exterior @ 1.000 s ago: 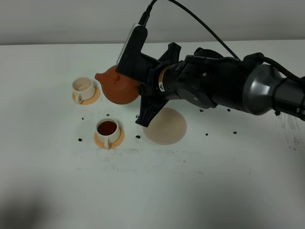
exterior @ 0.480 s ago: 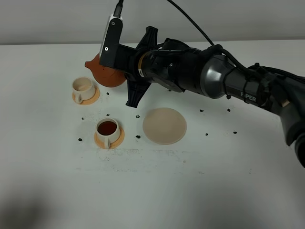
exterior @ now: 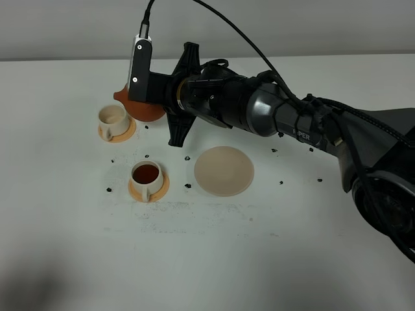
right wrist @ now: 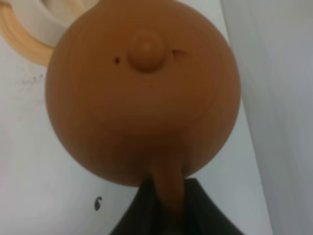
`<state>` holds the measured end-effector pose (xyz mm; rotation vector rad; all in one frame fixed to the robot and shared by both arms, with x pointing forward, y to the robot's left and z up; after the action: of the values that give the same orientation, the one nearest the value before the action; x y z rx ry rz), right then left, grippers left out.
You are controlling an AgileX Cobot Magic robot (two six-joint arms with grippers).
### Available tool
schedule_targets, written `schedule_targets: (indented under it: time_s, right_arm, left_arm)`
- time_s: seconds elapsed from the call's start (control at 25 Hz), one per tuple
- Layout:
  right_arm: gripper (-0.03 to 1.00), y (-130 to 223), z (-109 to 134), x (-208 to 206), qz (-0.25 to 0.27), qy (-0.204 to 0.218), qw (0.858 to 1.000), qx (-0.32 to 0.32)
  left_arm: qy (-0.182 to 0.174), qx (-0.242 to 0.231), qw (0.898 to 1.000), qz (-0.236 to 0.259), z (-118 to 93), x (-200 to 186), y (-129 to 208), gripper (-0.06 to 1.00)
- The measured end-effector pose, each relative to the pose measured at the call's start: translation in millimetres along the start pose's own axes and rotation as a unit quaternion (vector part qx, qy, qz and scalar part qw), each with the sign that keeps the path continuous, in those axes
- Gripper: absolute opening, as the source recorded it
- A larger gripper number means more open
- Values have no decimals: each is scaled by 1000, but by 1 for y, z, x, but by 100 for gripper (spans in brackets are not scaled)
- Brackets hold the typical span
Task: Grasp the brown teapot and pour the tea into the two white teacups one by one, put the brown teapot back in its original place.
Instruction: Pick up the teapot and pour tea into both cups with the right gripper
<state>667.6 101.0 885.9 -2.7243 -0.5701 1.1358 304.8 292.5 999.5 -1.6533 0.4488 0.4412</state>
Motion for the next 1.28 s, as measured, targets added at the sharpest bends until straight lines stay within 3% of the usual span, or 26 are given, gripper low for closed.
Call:
schedule_targets:
  time_s: [0.36, 1.28]
  right_arm:
    - [11, 7, 5, 19, 16, 8, 998, -54]
    - [11, -7, -16, 17, -12, 68, 980, -184]
  left_arm:
    - [0, 0, 1000, 0, 0, 0, 0, 66]
    - [0, 0, 1000, 0, 0, 0, 0, 66]
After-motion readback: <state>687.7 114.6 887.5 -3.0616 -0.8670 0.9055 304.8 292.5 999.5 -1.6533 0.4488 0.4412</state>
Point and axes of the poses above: a point on each arm's last joint axis where the gripper is mounted, x pointing out along that axis toward the gripper, z along the wrist's bending axis when the last joint is at zero, y = z × x, the point moved 9 cm from there along x, pointing out along that axis toward the gripper, and after that the axes turned 11 degrees about -x, right-handed, at the moved point
